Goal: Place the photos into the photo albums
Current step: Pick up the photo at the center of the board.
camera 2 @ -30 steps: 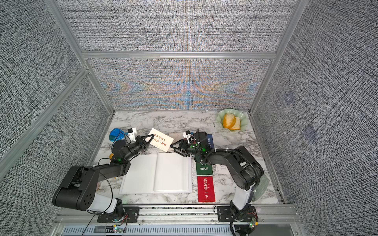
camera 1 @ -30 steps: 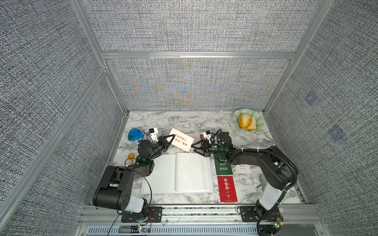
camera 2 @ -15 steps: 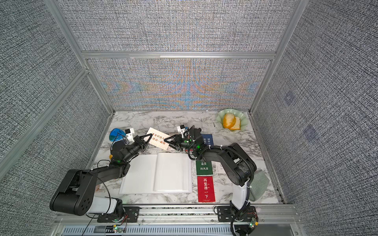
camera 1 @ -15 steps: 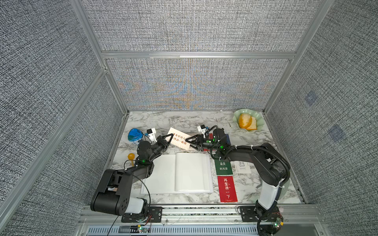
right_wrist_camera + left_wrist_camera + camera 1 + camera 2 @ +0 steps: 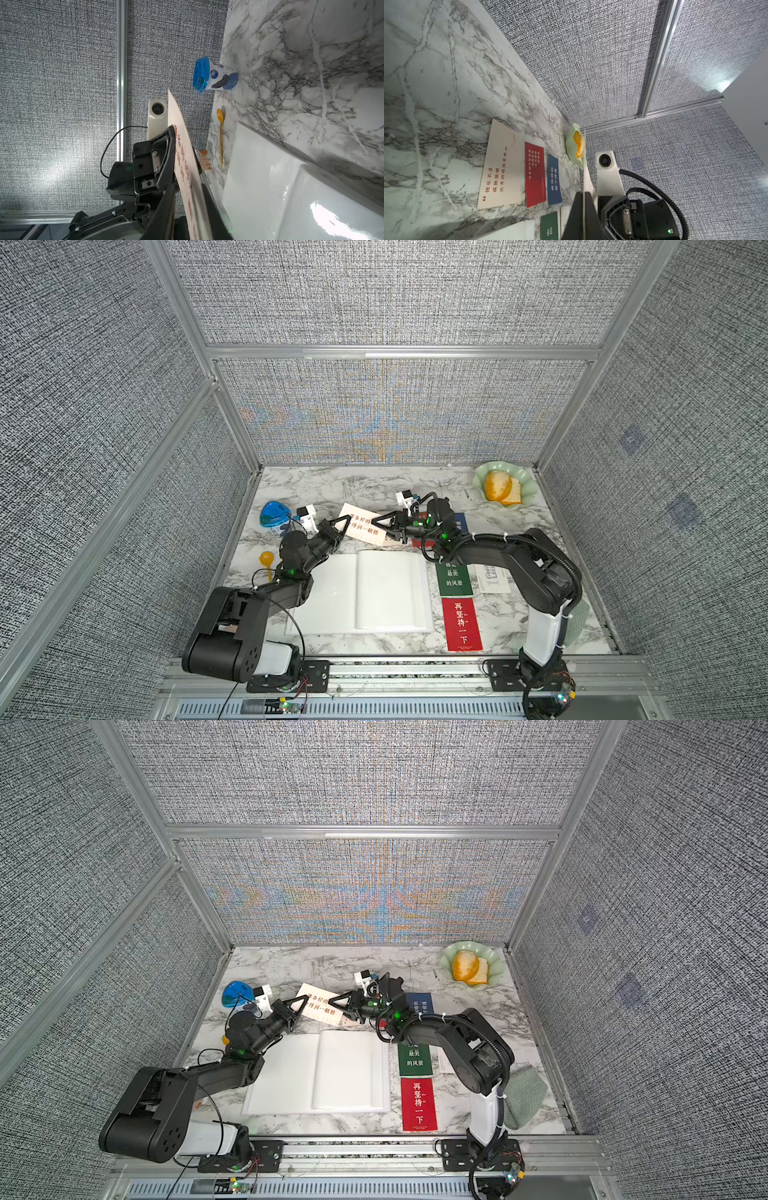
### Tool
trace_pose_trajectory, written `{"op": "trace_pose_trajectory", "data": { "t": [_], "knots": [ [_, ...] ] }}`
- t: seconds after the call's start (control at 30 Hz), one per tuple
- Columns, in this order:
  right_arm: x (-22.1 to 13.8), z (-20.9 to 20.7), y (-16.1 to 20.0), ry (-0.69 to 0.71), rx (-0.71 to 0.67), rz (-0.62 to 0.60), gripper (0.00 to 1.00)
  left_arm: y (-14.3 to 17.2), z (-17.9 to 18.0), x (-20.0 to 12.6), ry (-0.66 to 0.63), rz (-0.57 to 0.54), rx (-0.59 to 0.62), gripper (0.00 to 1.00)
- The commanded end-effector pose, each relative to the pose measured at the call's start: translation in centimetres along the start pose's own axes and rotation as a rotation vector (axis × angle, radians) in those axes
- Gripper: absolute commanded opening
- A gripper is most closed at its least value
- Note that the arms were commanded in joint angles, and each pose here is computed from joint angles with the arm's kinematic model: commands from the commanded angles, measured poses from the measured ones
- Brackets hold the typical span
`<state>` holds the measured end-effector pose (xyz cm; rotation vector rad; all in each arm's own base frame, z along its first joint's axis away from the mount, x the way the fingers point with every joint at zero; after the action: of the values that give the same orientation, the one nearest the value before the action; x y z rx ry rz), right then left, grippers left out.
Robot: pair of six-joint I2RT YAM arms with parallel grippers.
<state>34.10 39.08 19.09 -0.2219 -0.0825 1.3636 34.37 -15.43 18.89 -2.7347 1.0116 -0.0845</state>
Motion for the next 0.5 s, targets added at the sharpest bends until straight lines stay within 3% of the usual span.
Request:
{"op": "trace_pose_trajectory", "data": {
  "t": [0.0, 0.2, 0.3, 0.4, 0.47],
  "knots": [
    [0.3, 0.4, 0.0, -0.016, 0.011, -0.009, 0.23, -0.2, 0.0, -0.1, -0.005, -0.017, 0.015, 0.00],
    [0.4, 0.3, 0.0, -0.008, 0.018, -0.010, 0.00, -0.2, 0.2, -0.2, -0.016, -0.017, 0.009, 0.00],
    [0.2, 0.2, -0.2, 0.007, 0.011, -0.019, 0.00, -0.1, 0.7, -0.1, -0.046, -0.009, 0.012, 0.00],
    [-0.3, -0.1, -0.7, 0.039, 0.008, -0.032, 0.00, 0.1, 1.5, 0.3, -0.128, 0.028, 0.033, 0.17],
    [-0.7, 0.0, -1.0, 0.045, 0.004, -0.034, 0.00, -0.1, 2.4, 0.2, -0.224, 0.043, 0.066, 0.36]
  ]
}}
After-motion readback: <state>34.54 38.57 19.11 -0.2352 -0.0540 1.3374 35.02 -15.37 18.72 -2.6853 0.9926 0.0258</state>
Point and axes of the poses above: each gripper's point midway between its finger pads, its own x axis out along the fingers, its own z axis along the line the jaws close on, y = z × x, the point moved 1 cm from there along -x, back along the fingers, and after that the axes turned 3 degrees about -x, right-handed, at the moved point
